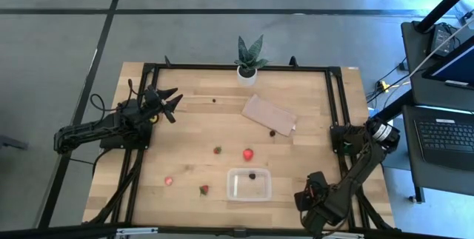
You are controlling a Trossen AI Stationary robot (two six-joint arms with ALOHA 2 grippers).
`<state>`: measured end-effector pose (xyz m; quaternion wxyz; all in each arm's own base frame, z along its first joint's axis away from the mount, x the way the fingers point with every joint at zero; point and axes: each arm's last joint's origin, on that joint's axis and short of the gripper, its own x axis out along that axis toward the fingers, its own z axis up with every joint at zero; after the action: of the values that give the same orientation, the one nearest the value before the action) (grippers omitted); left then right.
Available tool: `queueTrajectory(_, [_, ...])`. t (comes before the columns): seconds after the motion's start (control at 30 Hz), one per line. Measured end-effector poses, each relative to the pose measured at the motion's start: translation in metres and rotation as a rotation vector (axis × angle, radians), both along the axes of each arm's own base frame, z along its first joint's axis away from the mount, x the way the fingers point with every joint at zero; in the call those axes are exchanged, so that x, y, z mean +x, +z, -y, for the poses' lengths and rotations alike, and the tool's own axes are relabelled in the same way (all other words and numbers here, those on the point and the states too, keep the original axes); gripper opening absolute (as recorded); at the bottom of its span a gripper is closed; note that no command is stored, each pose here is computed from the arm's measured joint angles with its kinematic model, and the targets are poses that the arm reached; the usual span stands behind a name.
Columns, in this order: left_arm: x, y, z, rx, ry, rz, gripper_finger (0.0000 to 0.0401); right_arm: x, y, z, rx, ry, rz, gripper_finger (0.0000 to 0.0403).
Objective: Pick and placing Produce into tupperware
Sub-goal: Put the red strawberry in the bin
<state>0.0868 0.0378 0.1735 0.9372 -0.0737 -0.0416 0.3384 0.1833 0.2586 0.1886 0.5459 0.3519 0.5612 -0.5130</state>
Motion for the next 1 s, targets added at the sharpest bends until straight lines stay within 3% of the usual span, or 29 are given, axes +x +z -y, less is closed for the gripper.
queueTrajectory(0.33, [0.0, 0.0, 0.0, 0.0, 0.0, 0.0, 0.0179, 0.0, 0.0, -0.001, 0.005, -0.003, 0.006, 0.0272])
queueTrajectory(0.53, [0.0, 0.0, 0.0, -0.001, 0.0, 0.001, 0.0179, -0.013, 0.005, 0.018, 0.012, -0.003, 0.01, 0.0272])
queueTrajectory(0.67, [0.0, 0.0, 0.0, -0.021, -0.004, 0.017, 0.0179, -0.027, 0.0, 0.038, 0.1, -0.018, 0.083, 0.0272])
queueTrajectory(0.83, [0.0, 0.0, 0.0, -0.041, -0.007, 0.034, 0.0179, -0.027, -0.012, 0.044, 0.235, -0.03, 0.274, 0.0272])
queueTrajectory(1.0, [0.0, 0.0, 0.0, -0.041, -0.007, 0.034, 0.0179, -0.026, -0.016, 0.047, 0.229, -0.037, 0.273, 0.0272])
